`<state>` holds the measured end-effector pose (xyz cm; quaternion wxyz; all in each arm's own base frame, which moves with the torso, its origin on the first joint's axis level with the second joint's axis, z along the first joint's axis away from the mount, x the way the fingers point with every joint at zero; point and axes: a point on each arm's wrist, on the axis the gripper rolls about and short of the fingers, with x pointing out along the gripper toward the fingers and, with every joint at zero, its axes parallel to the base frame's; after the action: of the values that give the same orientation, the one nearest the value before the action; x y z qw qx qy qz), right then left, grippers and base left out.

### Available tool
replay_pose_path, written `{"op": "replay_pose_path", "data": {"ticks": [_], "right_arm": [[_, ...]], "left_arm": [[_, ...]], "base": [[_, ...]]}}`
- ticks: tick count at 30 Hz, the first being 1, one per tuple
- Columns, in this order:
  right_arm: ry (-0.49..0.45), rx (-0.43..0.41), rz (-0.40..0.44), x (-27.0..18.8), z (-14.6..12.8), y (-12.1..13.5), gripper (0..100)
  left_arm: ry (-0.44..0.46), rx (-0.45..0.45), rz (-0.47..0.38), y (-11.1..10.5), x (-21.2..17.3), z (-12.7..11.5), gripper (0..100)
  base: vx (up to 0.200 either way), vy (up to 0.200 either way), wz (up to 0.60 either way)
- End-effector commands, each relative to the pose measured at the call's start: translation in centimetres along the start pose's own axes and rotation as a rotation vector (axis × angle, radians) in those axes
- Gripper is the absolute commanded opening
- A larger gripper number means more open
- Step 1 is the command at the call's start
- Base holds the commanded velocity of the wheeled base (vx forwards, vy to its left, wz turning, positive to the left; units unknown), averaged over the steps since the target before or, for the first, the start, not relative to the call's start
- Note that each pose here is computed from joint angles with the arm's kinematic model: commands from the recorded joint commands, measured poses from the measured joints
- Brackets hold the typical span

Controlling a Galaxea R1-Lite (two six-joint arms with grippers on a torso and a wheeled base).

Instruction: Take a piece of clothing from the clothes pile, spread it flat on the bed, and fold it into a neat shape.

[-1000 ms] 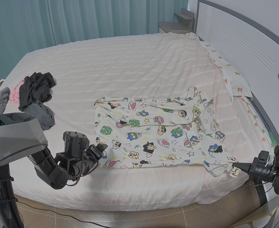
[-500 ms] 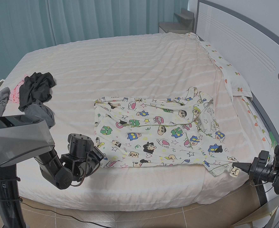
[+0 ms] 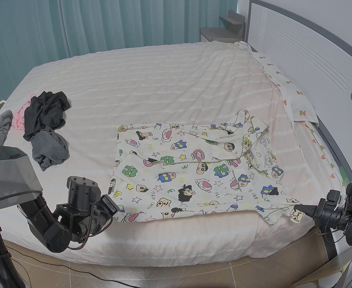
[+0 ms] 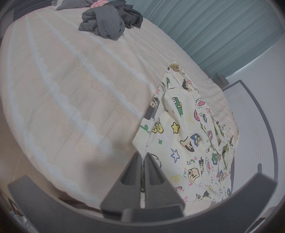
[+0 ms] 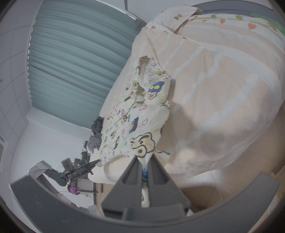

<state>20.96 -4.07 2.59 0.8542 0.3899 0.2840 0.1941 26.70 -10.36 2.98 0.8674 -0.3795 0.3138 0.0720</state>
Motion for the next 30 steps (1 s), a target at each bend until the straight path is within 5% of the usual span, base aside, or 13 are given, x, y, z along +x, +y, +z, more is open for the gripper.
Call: {"op": "replay_pose_path", "data": {"ticks": [1,8,27,28,29,30], "right_arm": [[0.015,0.008,-0.058,-0.2,-0.7,-0.2,0],[0.105,-0.030,-0.119,-0.4,-2.0,-0.8,0],[0.170,-0.020,-0.175,-0.3,-2.9,-1.6,0],[0.172,-0.023,-0.176,-0.3,-3.0,-1.7,100],[0.173,-0.022,-0.178,-0.3,-3.0,-1.8,100],[0.173,-0.024,-0.177,-0.3,-3.0,-1.8,100]], "left_arm": [[0.000,0.022,-0.004,0.5,-2.0,0.1,0],[0.041,0.044,0.045,1.9,-2.6,-0.9,0],[0.125,0.083,0.111,3.8,-3.7,-2.9,0],[0.124,0.082,0.106,3.7,-3.7,-2.9,0],[0.128,0.082,0.106,3.8,-3.7,-2.9,0],[0.131,0.083,0.104,3.7,-3.7,-2.9,100]], "base": [[0.000,0.000,0.00],[0.000,0.000,0.00],[0.000,0.000,0.00],[0.000,0.000,0.00],[0.000,0.000,0.00],[0.000,0.000,0.00]]}}
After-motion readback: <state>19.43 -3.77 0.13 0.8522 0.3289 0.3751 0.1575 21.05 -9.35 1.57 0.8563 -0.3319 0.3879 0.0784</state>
